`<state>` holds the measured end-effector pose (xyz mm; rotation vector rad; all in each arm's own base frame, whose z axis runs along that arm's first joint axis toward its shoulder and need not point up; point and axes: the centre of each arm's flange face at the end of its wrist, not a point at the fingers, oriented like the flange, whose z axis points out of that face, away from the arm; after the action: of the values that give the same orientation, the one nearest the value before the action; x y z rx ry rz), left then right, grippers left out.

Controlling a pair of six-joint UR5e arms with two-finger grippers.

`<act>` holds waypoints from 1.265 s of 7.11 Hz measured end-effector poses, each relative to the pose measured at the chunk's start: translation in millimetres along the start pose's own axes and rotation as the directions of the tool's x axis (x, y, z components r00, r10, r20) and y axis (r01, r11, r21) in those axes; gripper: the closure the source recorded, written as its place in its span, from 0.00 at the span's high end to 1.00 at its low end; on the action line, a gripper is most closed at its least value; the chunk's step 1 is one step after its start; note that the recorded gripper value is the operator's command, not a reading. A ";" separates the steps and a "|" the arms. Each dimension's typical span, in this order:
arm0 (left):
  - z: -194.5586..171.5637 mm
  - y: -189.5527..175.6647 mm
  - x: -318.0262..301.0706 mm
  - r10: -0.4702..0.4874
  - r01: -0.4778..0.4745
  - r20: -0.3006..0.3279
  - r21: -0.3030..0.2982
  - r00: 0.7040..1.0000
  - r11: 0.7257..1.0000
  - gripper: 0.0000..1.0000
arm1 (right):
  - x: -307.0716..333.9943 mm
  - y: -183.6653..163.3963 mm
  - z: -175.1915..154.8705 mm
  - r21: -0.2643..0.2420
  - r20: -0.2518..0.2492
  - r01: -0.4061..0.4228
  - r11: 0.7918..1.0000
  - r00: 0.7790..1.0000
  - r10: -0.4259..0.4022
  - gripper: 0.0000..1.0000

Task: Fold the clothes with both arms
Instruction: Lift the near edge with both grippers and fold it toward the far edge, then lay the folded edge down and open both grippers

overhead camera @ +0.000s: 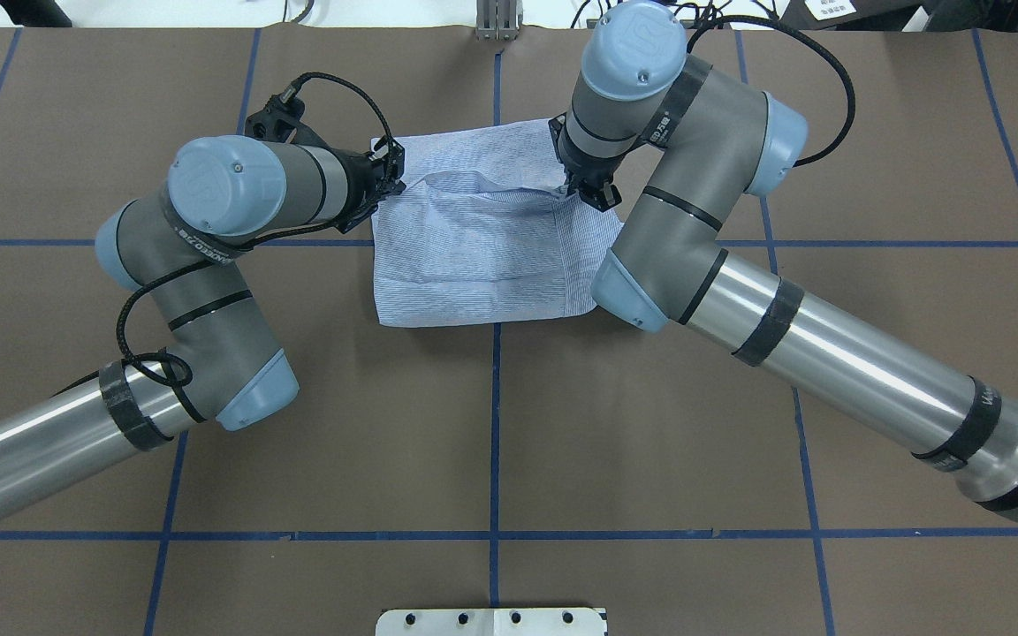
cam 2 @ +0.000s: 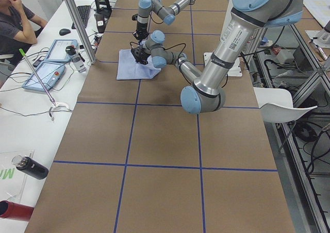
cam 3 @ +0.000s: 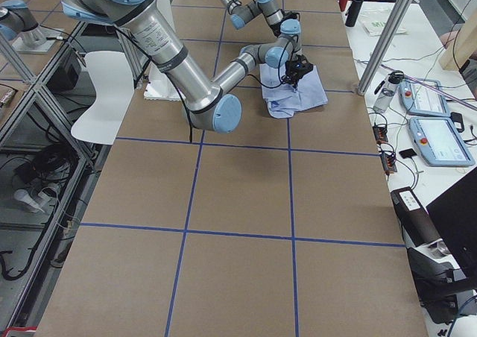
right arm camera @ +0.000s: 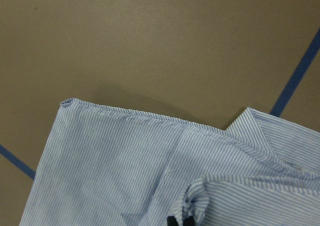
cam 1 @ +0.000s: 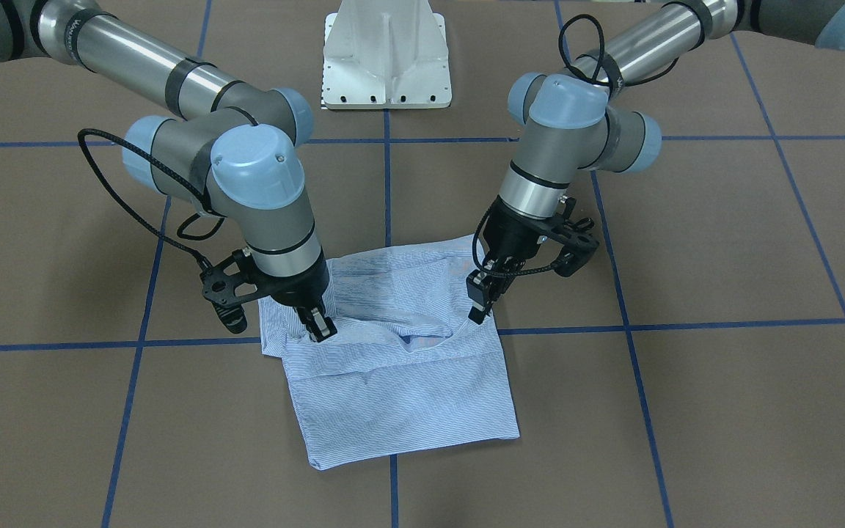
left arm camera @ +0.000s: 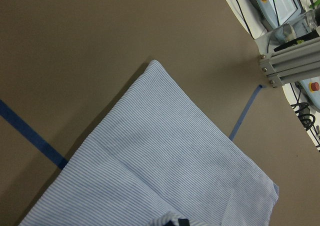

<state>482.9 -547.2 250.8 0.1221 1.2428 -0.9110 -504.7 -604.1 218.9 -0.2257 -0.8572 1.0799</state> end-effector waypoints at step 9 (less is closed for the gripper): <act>81.8 -48.5 1.1 0.021 -0.021 -0.003 0.059 1.000 0.998 0.68 | -47.5 -33.6 53.0 0.038 -0.020 0.084 0.996 0.996 -0.083 0.76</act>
<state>513.4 -623.8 298.2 0.1833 1.2161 -0.9299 -528.6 -672.8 248.9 -0.1660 -0.8213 1.0136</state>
